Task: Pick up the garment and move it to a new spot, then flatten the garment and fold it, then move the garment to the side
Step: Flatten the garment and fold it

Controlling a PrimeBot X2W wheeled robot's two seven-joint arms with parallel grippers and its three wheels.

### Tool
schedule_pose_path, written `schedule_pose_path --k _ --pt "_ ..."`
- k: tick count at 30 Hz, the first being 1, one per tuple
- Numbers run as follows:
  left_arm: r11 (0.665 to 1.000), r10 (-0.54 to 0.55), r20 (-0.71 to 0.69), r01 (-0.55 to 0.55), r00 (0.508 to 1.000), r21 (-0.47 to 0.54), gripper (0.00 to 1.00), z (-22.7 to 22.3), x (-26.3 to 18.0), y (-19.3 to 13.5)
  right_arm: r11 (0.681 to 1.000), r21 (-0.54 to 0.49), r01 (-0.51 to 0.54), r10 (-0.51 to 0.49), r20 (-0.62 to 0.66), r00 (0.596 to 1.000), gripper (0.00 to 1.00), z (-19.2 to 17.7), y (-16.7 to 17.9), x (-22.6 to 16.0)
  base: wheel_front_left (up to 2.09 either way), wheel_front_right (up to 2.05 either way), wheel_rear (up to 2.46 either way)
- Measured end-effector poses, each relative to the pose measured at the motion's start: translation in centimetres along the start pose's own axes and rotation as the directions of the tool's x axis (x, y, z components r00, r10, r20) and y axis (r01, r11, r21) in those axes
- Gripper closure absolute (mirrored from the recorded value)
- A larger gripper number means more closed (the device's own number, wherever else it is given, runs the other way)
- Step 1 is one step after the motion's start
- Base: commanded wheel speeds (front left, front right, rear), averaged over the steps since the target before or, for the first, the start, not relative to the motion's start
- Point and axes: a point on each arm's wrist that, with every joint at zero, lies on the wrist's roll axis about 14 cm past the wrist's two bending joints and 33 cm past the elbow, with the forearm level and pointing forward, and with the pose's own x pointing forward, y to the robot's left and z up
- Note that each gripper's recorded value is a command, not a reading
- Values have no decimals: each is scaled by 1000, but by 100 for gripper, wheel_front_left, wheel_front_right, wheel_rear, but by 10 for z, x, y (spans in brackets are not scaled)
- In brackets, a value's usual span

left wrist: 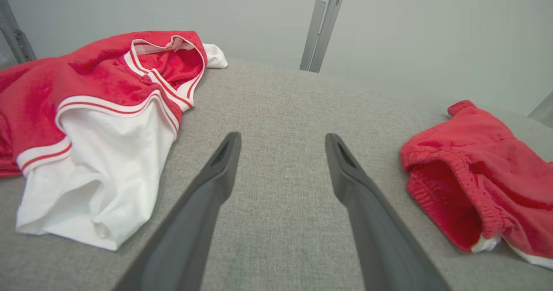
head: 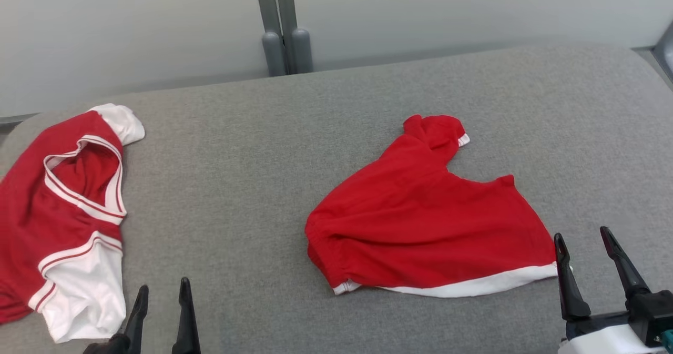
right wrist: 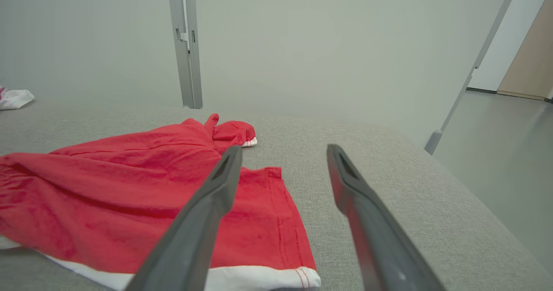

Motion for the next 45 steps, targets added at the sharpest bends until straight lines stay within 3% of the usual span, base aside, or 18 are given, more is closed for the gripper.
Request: schedule_pose_path --k 7,23,25,29,32,36,45 --pt "998 49 52 -51 997 37 0 11 -28 24 999 21 -36 36 -13 999 0 -6 12 -1 0 0 0" --pt "999 25 40 -26 999 37 0 6 -33 21 997 62 -55 55 -1 998 0 -4 23 0 0 0 0" --pt "1000 1 21 -1 1000 14 0 -1 -32 12 997 76 -22 23 -17 1000 0 -9 14 -2 0 0 0" --pt "987 -157 -39 156 987 -34 0 -21 -25 -43 998 52 29 -21 -143 989 0 -47 -7 -13 0 0 0" --pt "961 -275 -121 273 954 -34 0 -45 -25 -79 999 25 28 -21 -252 968 0 -79 -17 -19 0 0 0" --pt "920 -391 -194 384 899 -77 0 -62 -18 -117 1000 12 22 -18 -291 957 0 -90 -25 0 0 0 0" --pt "881 -469 -321 460 823 -107 0 -92 -9 -134 998 56 11 16 -461 887 0 -131 -16 4 0 0 0"
